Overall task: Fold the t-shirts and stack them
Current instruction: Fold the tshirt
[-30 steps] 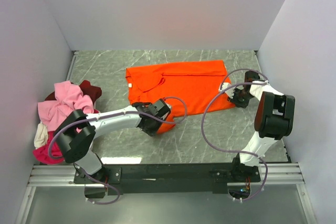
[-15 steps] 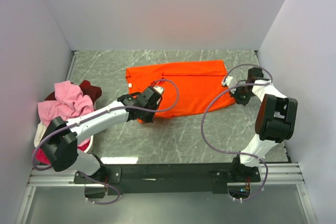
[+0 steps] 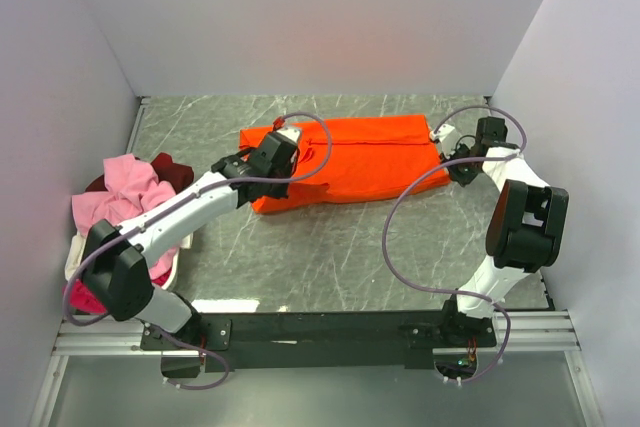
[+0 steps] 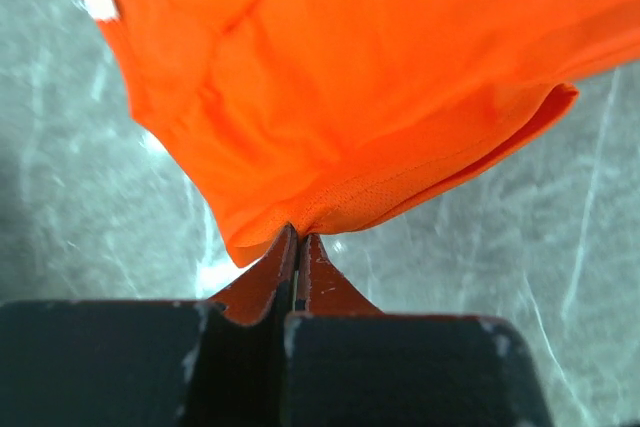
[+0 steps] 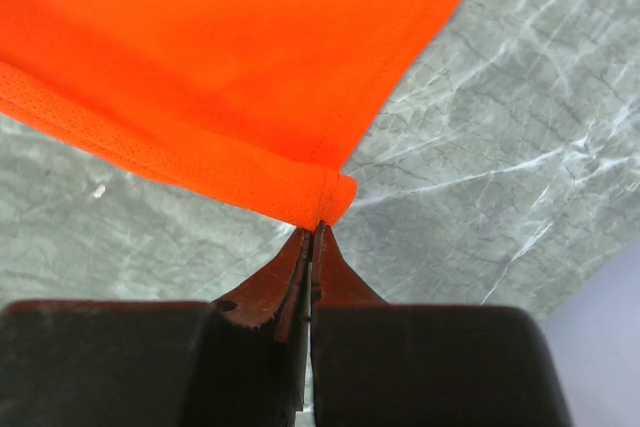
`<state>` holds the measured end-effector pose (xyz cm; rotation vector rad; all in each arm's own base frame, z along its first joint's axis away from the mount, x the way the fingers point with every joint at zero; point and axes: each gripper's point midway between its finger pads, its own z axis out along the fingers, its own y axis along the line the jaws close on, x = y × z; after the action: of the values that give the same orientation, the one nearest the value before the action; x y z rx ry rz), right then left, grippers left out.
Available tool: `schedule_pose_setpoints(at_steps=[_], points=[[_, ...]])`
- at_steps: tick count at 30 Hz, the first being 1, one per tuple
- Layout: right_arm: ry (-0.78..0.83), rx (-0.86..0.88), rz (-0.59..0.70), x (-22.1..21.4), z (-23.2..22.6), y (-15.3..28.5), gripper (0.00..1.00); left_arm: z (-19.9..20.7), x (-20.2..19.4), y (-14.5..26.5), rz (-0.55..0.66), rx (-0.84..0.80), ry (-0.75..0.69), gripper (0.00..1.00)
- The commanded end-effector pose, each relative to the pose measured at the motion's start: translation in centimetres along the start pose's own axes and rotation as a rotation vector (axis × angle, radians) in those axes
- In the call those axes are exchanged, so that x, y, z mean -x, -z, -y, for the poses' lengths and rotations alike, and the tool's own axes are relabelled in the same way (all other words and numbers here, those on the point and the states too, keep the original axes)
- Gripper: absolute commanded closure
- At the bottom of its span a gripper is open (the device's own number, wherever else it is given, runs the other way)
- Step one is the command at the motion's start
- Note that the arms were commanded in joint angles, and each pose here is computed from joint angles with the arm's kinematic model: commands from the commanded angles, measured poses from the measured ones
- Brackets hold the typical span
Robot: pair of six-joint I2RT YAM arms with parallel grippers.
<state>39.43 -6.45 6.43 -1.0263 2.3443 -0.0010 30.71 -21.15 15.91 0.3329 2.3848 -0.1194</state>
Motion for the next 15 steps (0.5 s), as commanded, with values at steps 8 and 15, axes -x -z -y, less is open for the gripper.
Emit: schedule_pose_setpoints(at_steps=[8,15], points=[[-0.126,-0.116,0.101,3.4,3.7,0.3,1.0,-2.2,6.2,-1.8,0.134,0.172,-0.083,1.0],[-0.149,-0.11,0.105,4.7,4.6,-0.9,1.0,-2.6,8.6,-3.7,0.162,0.207,-0.131,1.0]])
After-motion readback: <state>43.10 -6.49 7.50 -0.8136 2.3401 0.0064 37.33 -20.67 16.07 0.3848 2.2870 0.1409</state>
